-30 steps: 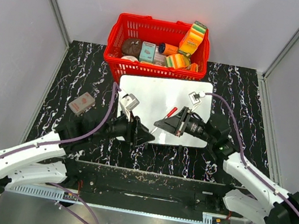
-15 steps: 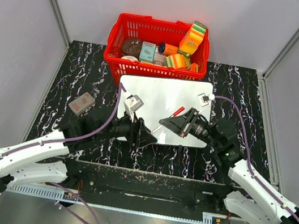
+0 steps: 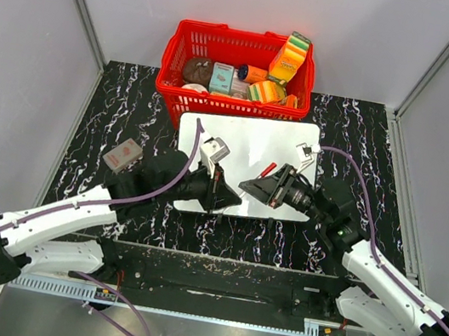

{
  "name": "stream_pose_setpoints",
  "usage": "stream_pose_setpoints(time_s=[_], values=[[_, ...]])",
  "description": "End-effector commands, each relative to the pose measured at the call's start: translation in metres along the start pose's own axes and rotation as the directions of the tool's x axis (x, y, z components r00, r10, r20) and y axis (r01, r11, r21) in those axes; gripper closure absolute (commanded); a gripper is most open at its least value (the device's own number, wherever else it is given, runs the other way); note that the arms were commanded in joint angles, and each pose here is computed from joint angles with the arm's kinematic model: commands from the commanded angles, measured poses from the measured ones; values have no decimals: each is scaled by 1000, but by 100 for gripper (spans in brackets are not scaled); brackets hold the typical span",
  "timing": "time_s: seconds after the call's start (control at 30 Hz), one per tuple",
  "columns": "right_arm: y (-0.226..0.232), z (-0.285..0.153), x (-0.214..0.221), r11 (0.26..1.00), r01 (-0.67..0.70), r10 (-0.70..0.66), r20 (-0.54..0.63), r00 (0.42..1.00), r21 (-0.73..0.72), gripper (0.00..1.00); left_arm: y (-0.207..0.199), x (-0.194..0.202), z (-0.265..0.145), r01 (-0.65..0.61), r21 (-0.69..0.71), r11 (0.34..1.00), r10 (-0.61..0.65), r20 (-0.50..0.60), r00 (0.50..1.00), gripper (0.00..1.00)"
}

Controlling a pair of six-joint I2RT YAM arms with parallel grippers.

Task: Write a sentence on the whiteboard
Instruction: Pick up the whiteboard marker at the center of the board.

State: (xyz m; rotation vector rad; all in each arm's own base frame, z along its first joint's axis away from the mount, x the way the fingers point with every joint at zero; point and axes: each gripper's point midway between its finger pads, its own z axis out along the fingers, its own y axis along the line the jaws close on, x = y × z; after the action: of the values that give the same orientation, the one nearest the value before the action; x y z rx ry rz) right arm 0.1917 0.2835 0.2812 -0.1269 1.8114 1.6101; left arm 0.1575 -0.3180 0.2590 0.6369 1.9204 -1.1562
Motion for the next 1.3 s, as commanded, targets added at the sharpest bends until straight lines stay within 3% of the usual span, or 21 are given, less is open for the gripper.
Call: stream_pose_setpoints(time_s=[0.0, 0.1, 0.3, 0.57, 0.77, 0.8, 0.87, 1.13, 1.27], values=[[14, -5, -4, 997, 68, -67, 23, 998, -41, 34, -16, -20, -5, -40, 46, 998, 38, 40, 998, 100], [19, -10, -3, 995, 92, -91, 18, 996, -48, 11, -19, -18, -13, -62, 61, 996, 60, 29, 998, 100], [34, -14, 9, 983, 141, -150, -71, 986, -120, 8, -28, -12, -26, -116, 106, 988, 117, -6, 993, 100], [41, -17, 25, 974, 116, -148, -159, 976, -194, 38, -40, -8, -30, -136, 182, 974, 143, -26, 989, 100], [45, -17, 25, 969, 102, -140, -159, 977, -223, 51, -41, -2, -27, -125, 195, 973, 138, -51, 989, 100], [44, -16, 25, 970, 101, -137, -158, 978, -219, 60, -41, -2, -27, -128, 197, 972, 141, -51, 989, 100], [42, -16, 28, 971, 92, -130, -164, 978, -219, 68, -38, -2, -26, -126, 180, 975, 138, -53, 989, 100], [38, -17, 37, 969, 80, -131, -213, 968, -234, 71, -33, -3, -27, -132, 152, 980, 140, -45, 989, 100], [37, -17, 38, 969, 83, -135, -217, 967, -233, 90, -32, -2, -25, -128, 148, 981, 137, -52, 989, 100]])
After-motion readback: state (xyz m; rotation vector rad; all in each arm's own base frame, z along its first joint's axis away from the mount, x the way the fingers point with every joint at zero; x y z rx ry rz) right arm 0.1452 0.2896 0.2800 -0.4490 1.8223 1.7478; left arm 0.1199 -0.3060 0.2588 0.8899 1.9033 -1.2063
